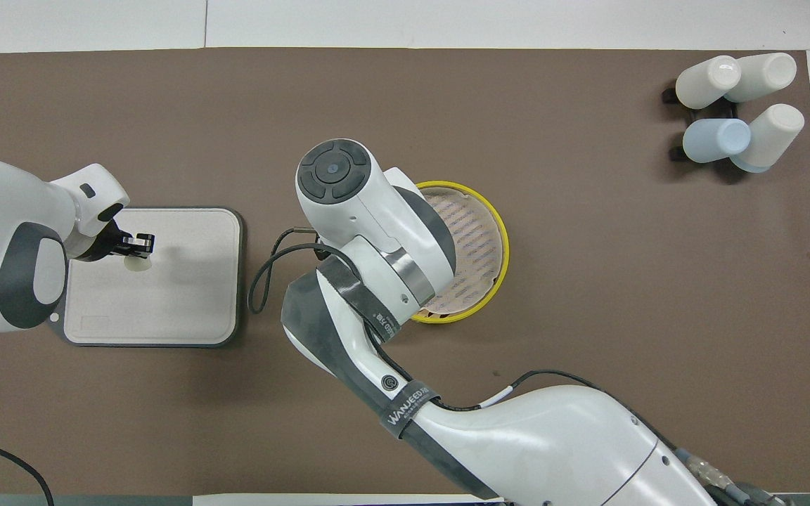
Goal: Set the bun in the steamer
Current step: 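Grasp the white bun with the left gripper and lift it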
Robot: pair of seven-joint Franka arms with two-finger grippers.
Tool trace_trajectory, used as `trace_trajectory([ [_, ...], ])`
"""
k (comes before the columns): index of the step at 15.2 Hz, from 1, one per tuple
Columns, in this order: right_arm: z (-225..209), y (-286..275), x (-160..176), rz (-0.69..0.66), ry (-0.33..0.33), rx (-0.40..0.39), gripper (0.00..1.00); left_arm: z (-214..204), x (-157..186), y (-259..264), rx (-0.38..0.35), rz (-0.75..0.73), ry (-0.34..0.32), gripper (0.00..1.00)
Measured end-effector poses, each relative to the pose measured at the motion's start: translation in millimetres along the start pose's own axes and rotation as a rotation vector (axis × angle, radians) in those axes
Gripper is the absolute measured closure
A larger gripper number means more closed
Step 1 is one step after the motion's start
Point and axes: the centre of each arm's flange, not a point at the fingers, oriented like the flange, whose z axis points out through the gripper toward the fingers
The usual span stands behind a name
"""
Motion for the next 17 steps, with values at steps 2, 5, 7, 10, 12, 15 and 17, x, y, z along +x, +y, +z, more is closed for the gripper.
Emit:
trace_trajectory([
  [2,0,0,0,-0.005,0.0,0.0,0.22,-21,7,4,-0.009,-0.027,-0.006,0.89],
  [5,-1,4,4,-0.036,0.001,0.0,0.34,-46,14,16,-0.019,-0.04,-0.008,0.89],
  [7,-1,6,6,-0.046,0.002,0.001,0.35,-50,16,21,-0.023,-0.041,-0.009,0.89],
  [10,-2,6,6,-0.055,-0.016,0.02,0.68,-51,16,26,-0.025,-0.056,-0.008,0.89],
  [12,-4,4,6,-0.055,-0.02,0.047,0.87,-52,17,32,-0.025,-0.067,-0.006,0.89],
  [15,-7,4,8,-0.07,-0.011,0.054,0.9,-56,19,39,-0.029,-0.086,0.002,0.89],
  [17,-7,5,8,-0.071,-0.011,0.054,0.9,-60,21,45,-0.042,-0.097,0.01,0.89],
])
